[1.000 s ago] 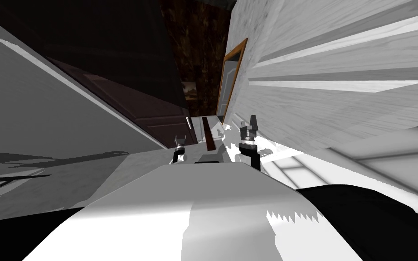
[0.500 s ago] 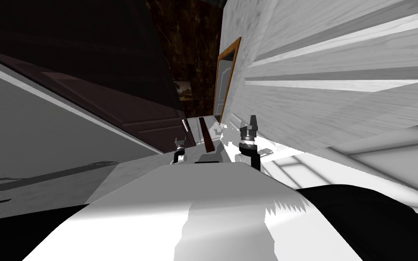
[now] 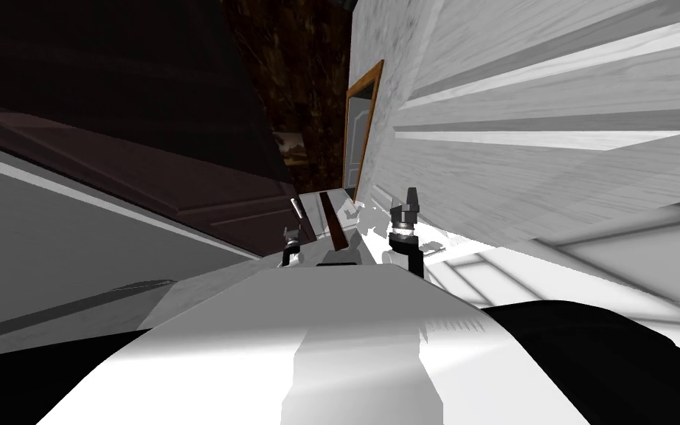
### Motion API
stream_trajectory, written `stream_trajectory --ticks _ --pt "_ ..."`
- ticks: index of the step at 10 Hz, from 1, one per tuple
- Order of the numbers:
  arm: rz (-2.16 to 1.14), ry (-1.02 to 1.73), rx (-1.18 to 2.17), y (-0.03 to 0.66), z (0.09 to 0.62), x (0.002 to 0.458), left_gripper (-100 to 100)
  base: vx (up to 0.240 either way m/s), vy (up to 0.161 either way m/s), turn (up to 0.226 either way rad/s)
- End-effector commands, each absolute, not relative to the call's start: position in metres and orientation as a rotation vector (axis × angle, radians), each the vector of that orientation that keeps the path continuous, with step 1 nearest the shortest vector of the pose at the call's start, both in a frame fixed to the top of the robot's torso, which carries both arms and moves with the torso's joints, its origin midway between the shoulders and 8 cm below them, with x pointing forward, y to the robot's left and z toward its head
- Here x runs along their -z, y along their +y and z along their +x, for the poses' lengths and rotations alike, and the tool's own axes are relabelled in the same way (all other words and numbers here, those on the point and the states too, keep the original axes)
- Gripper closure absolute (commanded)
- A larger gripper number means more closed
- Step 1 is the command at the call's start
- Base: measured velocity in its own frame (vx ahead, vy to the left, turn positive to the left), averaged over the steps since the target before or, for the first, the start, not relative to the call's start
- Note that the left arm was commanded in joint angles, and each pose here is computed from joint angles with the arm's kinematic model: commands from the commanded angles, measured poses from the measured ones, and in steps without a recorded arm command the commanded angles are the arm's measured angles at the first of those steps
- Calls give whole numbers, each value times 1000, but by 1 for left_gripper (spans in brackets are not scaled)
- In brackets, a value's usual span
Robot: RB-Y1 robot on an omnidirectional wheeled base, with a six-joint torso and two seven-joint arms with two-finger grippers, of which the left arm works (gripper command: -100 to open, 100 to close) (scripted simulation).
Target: Pull the door open
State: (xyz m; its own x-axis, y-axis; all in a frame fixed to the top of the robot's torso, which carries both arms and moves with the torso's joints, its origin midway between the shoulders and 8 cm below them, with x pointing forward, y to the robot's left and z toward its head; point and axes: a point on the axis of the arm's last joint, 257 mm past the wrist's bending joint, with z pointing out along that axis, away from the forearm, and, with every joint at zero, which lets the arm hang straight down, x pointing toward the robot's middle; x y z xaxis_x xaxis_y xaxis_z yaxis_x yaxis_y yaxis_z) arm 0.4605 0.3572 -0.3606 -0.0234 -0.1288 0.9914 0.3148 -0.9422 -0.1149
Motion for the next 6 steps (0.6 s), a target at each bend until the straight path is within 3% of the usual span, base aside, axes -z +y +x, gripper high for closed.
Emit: stream_trajectory --ticks 1,6 --pt "-1968 -237 2036 362 459 368 -100 82 40 -92" --pt "-2002 -334 2023 373 454 384 -100 83 36 -84"
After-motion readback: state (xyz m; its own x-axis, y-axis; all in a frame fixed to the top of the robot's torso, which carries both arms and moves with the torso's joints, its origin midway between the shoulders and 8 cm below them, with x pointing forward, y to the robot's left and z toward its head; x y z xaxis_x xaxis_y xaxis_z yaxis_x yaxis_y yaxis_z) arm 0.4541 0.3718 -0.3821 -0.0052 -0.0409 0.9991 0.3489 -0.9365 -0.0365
